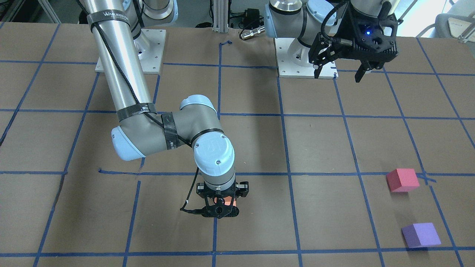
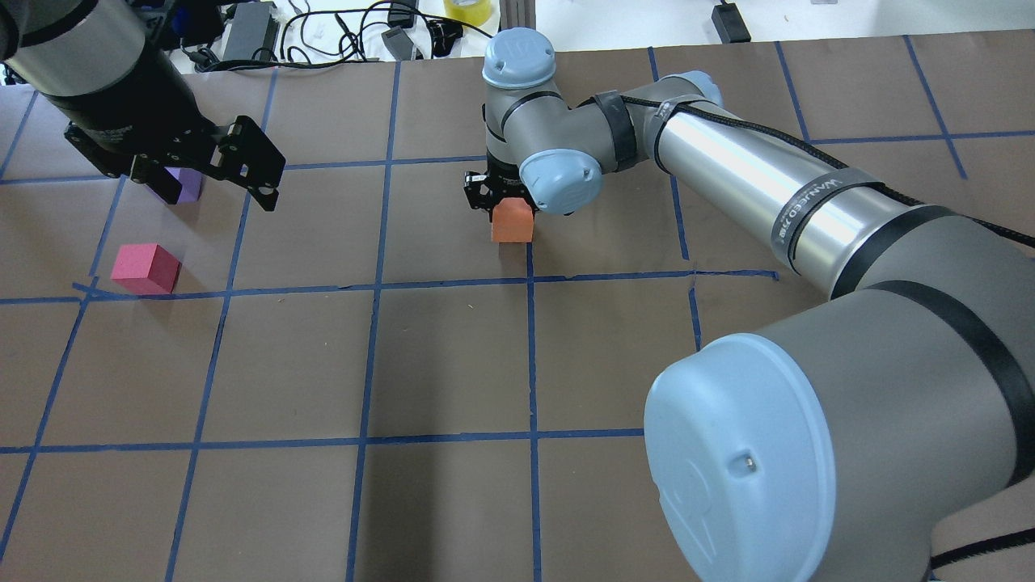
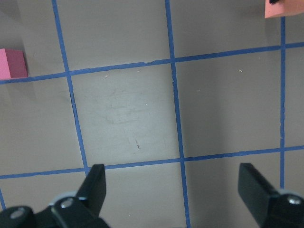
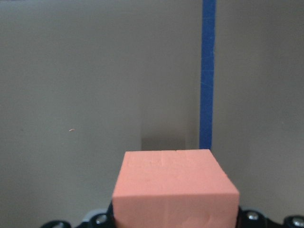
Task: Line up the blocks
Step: 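Carry the orange cube with the right gripper toward the table center, then set the orange cube down, open the right gripper and raise it, then reach the left gripper down to the orange cube while the right gripper withdraws, then close the left gripper on the orange cube and lift it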
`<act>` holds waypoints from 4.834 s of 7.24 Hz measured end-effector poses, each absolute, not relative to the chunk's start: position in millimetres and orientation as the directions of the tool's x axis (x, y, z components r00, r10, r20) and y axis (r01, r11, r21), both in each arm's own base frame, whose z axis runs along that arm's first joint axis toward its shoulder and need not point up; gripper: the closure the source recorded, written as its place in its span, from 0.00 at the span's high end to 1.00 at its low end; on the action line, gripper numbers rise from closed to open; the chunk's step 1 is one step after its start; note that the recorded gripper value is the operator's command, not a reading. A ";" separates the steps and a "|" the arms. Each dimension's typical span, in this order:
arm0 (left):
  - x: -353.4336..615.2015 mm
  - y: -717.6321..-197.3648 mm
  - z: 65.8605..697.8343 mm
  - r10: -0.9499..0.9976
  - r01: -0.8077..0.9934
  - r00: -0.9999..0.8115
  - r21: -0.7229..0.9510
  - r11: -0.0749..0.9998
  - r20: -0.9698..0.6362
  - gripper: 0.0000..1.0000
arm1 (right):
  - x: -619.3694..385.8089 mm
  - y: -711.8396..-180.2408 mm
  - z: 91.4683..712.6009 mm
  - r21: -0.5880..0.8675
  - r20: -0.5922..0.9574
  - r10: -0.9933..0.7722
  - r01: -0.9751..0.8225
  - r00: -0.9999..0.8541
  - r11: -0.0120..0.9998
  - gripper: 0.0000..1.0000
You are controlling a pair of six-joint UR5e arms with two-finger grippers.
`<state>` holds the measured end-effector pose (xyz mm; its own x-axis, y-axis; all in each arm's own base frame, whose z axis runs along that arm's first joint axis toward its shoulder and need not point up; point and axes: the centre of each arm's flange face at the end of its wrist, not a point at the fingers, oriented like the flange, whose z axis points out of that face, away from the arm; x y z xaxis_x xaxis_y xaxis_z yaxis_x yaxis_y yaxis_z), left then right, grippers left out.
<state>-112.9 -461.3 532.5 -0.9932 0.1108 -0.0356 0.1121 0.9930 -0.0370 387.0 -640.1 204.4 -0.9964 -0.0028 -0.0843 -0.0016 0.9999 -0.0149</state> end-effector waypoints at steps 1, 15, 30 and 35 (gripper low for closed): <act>-113.4 -461.0 532.6 0.113 0.114 -0.993 -0.037 0.993 -0.037 1.00 | 393.8 -637.3 198.3 -0.009 -0.083 0.002 0.002 -0.997 1.000 0.34; -129.4 -502.3 495.1 0.088 0.089 -0.996 -0.057 0.994 -0.011 1.00 | 213.1 -593.9 443.4 -0.016 -0.040 -0.025 -0.025 -0.999 1.000 1.00; -329.6 -636.5 230.8 -0.090 -0.092 -0.996 -0.080 0.993 0.021 1.00 | 125.9 -521.3 466.1 0.071 0.012 -0.057 -0.056 -0.998 0.996 1.00; -328.3 -628.1 196.7 -0.059 -0.059 -0.998 -0.012 0.998 -0.008 1.00 | 126.8 -507.6 490.2 0.022 0.010 -0.056 -0.056 -0.998 0.998 1.00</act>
